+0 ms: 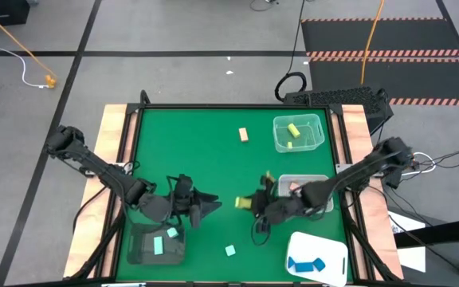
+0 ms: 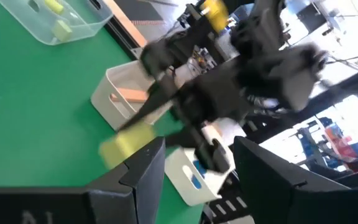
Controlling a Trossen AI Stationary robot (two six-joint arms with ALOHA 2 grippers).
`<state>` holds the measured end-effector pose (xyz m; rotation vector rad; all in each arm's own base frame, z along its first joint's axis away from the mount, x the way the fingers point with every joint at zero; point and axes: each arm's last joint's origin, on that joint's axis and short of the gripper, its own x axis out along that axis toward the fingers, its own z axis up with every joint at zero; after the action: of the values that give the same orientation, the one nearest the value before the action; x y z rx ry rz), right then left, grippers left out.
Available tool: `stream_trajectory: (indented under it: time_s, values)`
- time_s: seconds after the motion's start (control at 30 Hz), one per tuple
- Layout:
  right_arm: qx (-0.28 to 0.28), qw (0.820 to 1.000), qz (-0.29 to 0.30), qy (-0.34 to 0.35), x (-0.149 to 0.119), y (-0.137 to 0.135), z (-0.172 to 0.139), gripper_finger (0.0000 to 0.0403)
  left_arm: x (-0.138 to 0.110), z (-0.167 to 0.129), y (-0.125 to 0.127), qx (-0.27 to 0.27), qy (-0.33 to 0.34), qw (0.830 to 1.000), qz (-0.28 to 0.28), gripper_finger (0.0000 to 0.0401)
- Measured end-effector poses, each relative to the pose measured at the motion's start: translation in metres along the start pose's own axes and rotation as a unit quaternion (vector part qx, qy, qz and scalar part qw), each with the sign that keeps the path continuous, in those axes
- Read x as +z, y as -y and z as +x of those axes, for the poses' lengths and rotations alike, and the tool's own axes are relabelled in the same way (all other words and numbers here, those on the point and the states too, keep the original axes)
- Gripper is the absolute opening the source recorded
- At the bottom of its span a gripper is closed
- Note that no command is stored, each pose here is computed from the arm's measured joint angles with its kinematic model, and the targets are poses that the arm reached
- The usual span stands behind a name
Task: Sort & place blocks by color
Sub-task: Put the green block into the transparent bin
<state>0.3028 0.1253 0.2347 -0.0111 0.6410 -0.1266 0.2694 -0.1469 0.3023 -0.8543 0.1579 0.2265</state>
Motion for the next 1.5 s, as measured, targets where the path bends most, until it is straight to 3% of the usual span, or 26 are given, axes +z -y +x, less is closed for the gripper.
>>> stream_trajectory:
  time_s: [0.23,0.5,0.7,0.87,1.03,1.23,1.5]
  values:
    - [-0.081,0.996,-0.024,0.011,0.016,0.041,-0.045,0.0110,0.012,0.010,-0.008,0.018,0.021,1.000,-0.007,0.0191]
    - [-0.119,0.990,-0.034,0.069,0.033,0.071,-0.083,0.0110,0.027,0.024,-0.020,0.045,0.049,0.998,-0.016,0.0191]
    - [-0.136,0.987,-0.043,0.077,0.037,0.084,-0.090,0.0110,0.036,0.030,-0.027,0.061,0.063,0.996,-0.006,0.0191]
    - [-0.215,0.974,-0.043,0.055,0.036,0.106,-0.085,0.0110,0.047,0.036,-0.035,0.081,0.076,0.993,0.039,0.0191]
    - [-0.278,0.961,0.003,0.006,0.020,0.140,-0.071,0.0110,0.065,0.044,-0.048,0.113,0.093,0.984,0.097,0.0191]
    - [-0.352,0.931,0.065,-0.074,-0.016,0.184,-0.058,0.0110,0.091,0.054,-0.068,0.163,0.117,0.968,0.152,0.0191]
    - [-0.346,0.905,0.222,-0.110,-0.065,0.223,-0.045,0.0111,0.122,0.060,-0.094,0.216,0.148,0.952,0.159,0.0191]
